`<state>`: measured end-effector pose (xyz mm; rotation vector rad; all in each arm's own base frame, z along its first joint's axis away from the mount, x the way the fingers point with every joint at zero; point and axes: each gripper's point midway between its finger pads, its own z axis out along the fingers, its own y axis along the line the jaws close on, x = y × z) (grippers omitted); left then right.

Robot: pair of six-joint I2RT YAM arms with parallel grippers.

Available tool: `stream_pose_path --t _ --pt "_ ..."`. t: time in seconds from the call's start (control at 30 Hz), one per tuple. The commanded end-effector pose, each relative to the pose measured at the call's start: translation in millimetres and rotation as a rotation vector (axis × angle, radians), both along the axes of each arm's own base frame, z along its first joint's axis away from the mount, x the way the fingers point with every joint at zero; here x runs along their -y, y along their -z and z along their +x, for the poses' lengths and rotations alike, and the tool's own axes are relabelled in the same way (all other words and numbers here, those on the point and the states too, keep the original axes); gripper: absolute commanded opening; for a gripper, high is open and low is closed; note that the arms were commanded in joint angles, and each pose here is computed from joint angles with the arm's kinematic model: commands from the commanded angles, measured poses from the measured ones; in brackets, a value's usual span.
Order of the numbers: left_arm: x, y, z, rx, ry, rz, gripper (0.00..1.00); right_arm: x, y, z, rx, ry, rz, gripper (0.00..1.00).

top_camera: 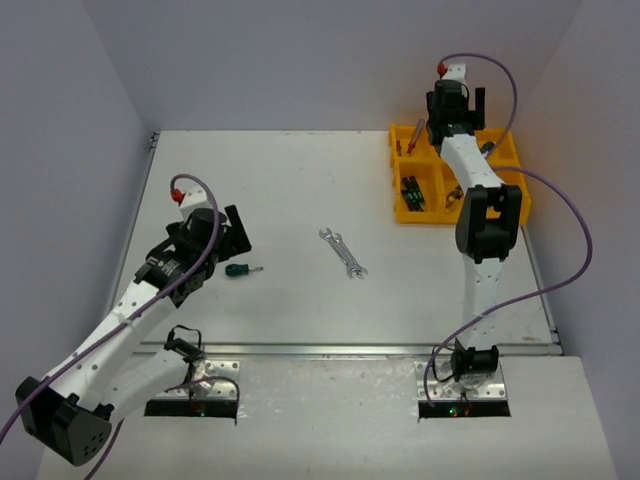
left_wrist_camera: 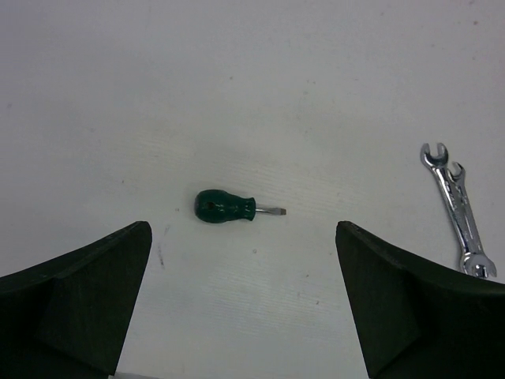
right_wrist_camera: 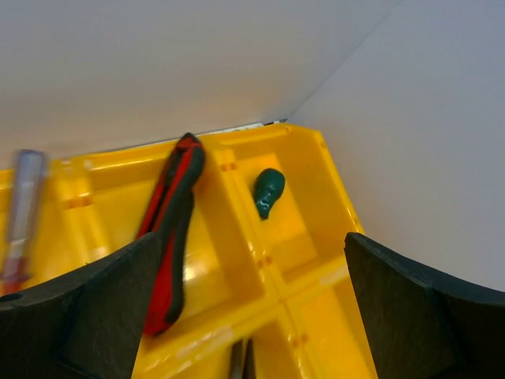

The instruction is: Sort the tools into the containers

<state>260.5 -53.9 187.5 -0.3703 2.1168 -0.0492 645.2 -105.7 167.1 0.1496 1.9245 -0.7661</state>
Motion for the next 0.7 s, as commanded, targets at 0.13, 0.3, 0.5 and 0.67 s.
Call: stream_pose_path --t 0.13,0.3,0.5,0.67 --pt "-25.4 11.2 -6.5 -0.104 -0.518 -0.187 1.00 -170.1 -75.2 -124.0 -0.069 -0.130 0.184 0.99" --pt "-13.0 39.4 2.8 -0.151 -0.622 -0.285 1.00 -234.4 -35.2 -203.2 -0.174 -0.337 0.638 0.99" --pt "-10.2 86.0 14.3 -0.270 -0.767 -0.245 0.94 -272.0 3.9 -293.9 -0.298 -0.541 0.852 0.99" --pt "-11.9 114.3 19.8 -0.322 -0.848 -0.196 0.87 -287.6 18.7 -340.0 -0.337 -0.653 0.954 0.99"
